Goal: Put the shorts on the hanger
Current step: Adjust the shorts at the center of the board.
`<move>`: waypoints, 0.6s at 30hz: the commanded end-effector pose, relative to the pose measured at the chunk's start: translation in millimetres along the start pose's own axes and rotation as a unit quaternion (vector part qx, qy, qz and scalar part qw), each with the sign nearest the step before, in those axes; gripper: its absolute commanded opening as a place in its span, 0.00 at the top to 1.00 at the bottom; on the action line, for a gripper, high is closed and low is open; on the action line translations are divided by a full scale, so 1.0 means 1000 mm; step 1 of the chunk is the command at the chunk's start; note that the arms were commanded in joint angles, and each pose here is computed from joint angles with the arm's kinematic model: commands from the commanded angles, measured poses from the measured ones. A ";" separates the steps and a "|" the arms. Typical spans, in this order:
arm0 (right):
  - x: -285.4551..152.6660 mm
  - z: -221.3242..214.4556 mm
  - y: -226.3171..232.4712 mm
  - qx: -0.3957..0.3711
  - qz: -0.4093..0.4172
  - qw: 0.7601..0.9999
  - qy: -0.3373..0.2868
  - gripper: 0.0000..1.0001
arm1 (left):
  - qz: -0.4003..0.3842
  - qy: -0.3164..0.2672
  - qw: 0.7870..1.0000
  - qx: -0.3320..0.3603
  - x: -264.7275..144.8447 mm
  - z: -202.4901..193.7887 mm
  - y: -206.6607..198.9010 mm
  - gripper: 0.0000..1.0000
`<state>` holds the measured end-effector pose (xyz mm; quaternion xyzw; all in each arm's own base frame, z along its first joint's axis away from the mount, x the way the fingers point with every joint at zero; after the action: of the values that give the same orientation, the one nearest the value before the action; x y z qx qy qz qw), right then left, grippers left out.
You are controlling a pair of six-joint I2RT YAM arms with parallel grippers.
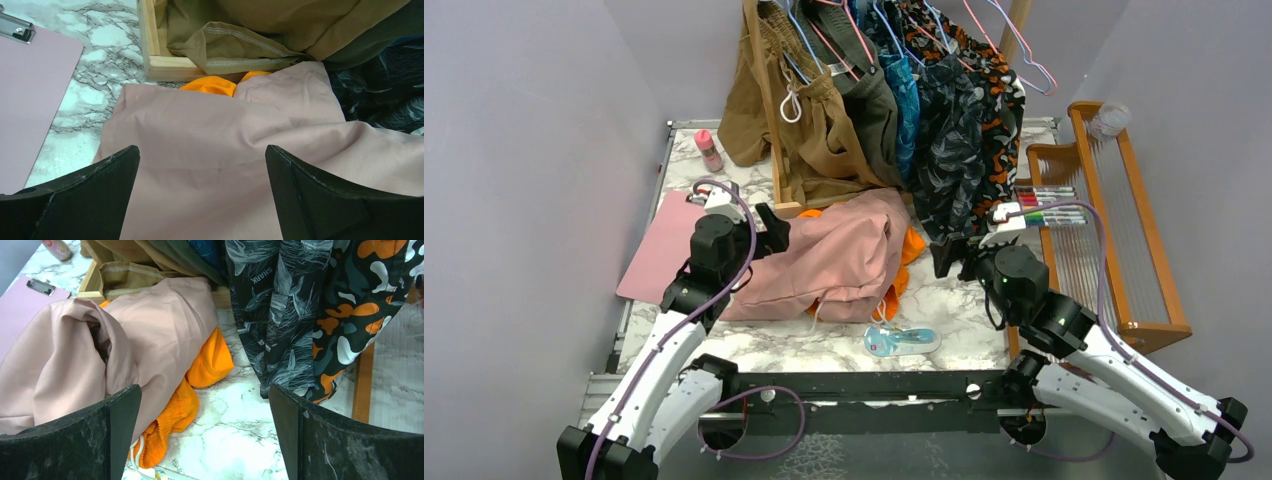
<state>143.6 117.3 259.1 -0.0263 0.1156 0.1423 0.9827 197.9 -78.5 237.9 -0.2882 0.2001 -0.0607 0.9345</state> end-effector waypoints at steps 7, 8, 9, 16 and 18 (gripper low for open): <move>-0.009 0.014 0.003 -0.019 0.060 0.998 -0.030 0.00 | -0.035 -0.026 0.999 0.013 -0.009 0.007 -0.008 0.01; -0.009 0.015 0.003 -0.018 0.060 0.998 -0.030 0.00 | -0.046 -0.025 0.998 0.016 -0.010 0.007 -0.009 0.01; -0.008 0.014 0.003 -0.019 0.057 0.998 -0.027 0.00 | -0.057 -0.024 0.998 0.020 -0.011 0.007 -0.010 0.01; -0.007 0.011 0.028 -0.022 0.187 0.982 -0.002 0.00 | -0.094 -0.020 0.995 0.035 -0.017 0.007 -0.015 0.01; -0.004 0.012 0.039 -0.011 0.232 0.973 0.010 0.00 | -0.095 -0.023 0.995 0.036 -0.019 0.008 -0.015 0.01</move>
<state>136.7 132.3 259.7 -0.0404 0.1251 0.2572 0.9574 187.0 -80.4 252.3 -0.2788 0.1677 -0.1180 0.9382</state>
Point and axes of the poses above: each gripper's point midway between its finger pads, its own x axis out along the fingers, its own y axis along the line the jaws close on, z = x × y, the point moved 10 cm from there along -x, back along the fingers, and after that the axes turned 11 degrees about -x, right-handed, at the moved point
